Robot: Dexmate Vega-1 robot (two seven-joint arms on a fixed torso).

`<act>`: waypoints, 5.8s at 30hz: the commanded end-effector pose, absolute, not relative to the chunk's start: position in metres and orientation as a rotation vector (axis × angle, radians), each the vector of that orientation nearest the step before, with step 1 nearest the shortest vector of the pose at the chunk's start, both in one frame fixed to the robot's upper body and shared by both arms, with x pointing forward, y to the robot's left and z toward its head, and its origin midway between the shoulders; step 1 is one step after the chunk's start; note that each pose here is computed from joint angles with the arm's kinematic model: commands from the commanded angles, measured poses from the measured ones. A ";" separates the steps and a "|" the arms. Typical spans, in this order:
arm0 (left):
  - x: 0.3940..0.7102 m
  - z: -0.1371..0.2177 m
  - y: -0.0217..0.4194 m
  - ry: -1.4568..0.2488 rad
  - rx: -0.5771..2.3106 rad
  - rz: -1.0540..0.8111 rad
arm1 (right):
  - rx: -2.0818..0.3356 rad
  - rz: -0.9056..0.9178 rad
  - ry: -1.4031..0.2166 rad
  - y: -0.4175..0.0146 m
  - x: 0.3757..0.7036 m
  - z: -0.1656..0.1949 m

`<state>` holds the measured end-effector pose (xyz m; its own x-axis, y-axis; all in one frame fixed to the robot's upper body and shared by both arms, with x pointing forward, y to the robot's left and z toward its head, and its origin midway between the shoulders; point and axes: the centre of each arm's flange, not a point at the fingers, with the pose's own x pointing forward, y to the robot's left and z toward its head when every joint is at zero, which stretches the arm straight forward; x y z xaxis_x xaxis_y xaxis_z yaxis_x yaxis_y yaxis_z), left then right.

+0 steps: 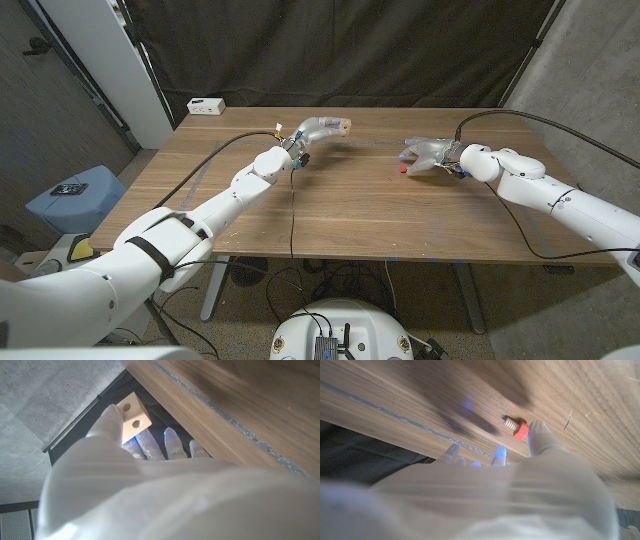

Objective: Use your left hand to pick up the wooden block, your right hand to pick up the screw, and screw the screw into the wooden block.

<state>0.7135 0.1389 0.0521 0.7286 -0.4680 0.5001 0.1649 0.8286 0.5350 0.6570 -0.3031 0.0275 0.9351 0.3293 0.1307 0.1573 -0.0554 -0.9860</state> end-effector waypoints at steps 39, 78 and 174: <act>0.713 0.045 0.134 -0.651 0.467 -0.377 | -1.613 0.135 -0.429 -0.302 0.668 0.014; 0.719 0.041 0.137 -0.619 0.434 -0.384 | -1.616 0.122 -0.453 -0.297 0.673 0.014; 0.725 0.030 0.134 -0.570 0.382 -0.403 | -1.425 0.093 -0.528 -0.303 0.664 0.032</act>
<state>0.7242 0.1349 0.0298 0.7708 -0.4584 0.4425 0.2506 0.8567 0.4509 0.6673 -0.2999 0.0265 0.8926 0.3692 0.2589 0.2492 0.0747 -0.9656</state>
